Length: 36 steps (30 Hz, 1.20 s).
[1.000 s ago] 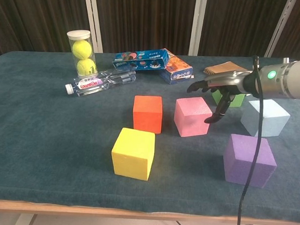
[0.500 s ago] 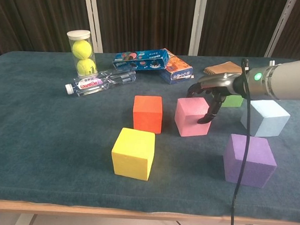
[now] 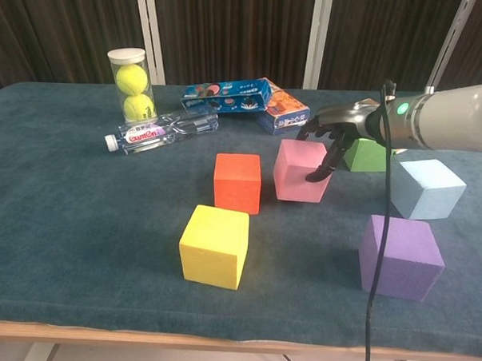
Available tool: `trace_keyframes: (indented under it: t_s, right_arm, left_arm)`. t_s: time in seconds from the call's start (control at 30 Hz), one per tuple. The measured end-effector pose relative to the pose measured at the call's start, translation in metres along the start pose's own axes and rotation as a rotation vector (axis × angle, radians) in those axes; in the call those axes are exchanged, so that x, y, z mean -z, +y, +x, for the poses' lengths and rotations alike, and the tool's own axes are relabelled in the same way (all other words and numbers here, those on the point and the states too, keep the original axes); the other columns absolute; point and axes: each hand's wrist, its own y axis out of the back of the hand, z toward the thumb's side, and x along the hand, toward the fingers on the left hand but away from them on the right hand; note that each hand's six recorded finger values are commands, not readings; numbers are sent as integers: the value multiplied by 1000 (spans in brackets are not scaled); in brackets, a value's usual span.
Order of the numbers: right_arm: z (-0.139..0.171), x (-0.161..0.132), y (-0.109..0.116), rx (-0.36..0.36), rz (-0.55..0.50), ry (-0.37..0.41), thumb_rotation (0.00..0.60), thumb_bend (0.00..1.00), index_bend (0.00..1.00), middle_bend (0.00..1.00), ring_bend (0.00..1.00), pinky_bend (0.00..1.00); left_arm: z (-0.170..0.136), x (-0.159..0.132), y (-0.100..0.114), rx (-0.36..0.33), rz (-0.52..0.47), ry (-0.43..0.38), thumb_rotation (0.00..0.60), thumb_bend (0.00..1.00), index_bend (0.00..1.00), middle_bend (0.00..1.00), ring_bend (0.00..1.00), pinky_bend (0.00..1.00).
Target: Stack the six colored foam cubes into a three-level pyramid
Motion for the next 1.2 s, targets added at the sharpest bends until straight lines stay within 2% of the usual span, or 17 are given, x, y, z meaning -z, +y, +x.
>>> trace_keyframes:
  t_s: [0.3, 0.53, 1.2]
  right_arm:
    - [0, -17, 0, -10, 6, -35, 600, 189, 457, 0, 0, 0]
    - [-2, -21, -8, -42, 48, -56, 600, 189, 444, 0, 0, 0]
    - [-6, -27, -15, -47, 60, -61, 600, 189, 414, 0, 0, 0]
  left_arm:
    - [-1, 2, 0, 1, -6, 1, 586, 98, 76, 0, 0, 108]
    - [-3, 5, 1, 0, -7, 3, 588, 98, 76, 0, 0, 108]
    - [-2, 6, 0, 3, -10, 5, 585, 98, 76, 0, 0, 108]
